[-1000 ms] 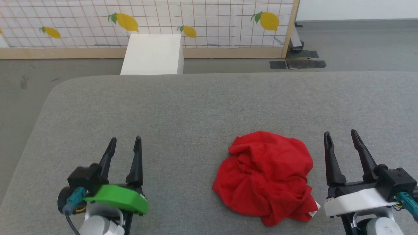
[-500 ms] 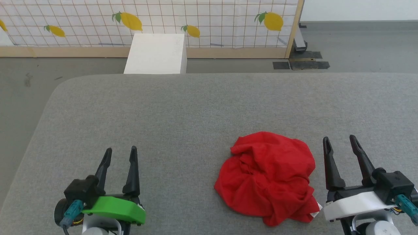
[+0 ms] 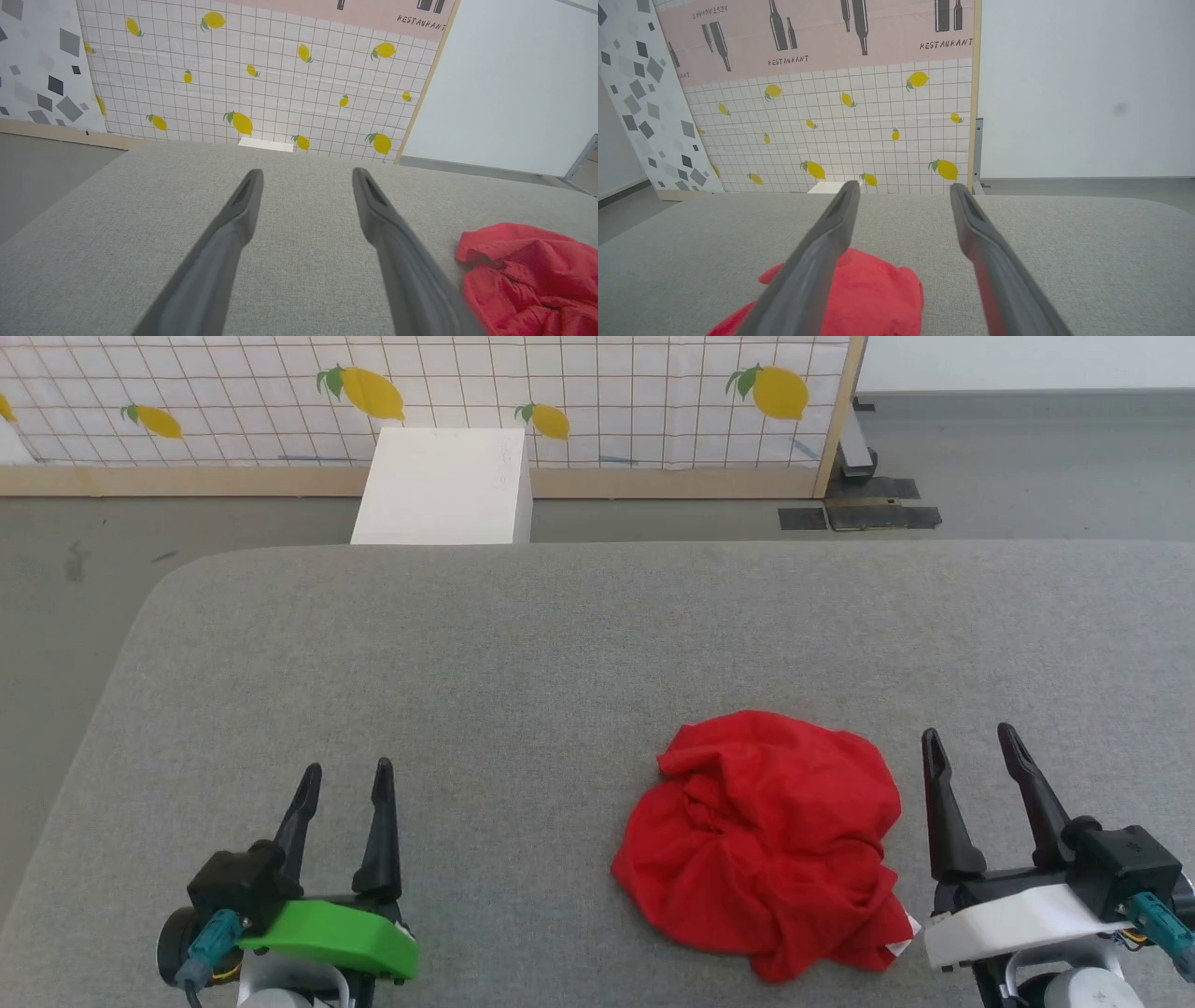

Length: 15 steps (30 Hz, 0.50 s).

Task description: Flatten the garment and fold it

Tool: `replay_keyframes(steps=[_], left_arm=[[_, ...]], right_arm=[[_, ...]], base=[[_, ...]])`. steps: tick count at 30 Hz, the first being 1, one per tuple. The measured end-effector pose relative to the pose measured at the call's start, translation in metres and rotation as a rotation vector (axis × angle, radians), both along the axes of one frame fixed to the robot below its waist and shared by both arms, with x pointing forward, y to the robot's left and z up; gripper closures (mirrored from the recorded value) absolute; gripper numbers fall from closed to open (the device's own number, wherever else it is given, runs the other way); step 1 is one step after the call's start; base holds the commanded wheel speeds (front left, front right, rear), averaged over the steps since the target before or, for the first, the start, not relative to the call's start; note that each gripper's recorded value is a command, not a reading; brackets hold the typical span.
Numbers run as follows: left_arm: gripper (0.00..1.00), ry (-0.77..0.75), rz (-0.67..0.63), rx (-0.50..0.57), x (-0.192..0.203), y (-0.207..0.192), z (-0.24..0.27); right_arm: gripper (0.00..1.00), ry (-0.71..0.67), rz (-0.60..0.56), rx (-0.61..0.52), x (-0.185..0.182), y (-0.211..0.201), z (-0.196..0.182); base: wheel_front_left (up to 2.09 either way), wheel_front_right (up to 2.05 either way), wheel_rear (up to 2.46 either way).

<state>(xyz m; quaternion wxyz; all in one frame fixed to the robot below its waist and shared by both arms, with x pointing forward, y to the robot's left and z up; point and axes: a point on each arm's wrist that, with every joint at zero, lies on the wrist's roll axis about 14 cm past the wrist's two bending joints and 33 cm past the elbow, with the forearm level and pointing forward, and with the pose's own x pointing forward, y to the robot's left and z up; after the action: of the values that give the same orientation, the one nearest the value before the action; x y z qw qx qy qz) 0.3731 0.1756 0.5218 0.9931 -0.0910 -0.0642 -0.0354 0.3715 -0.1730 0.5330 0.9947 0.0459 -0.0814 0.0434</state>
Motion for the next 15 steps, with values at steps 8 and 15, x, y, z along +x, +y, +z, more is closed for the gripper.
replay_keyframes(steps=[8, 15], left_arm=[[0.00, 0.006, -0.003, -0.001, -0.001, -0.001, -0.002], [0.00, 0.020, -0.011, 0.000, 0.000, -0.004, -0.007]], right_arm=[[0.00, 0.011, 0.023, -0.004, 0.001, 0.007, -0.002], [0.00, 0.213, 0.228, -0.132, 0.031, 0.075, -0.015]], base=[[0.00, 0.00, 0.00], [0.00, 0.00, 0.00]])
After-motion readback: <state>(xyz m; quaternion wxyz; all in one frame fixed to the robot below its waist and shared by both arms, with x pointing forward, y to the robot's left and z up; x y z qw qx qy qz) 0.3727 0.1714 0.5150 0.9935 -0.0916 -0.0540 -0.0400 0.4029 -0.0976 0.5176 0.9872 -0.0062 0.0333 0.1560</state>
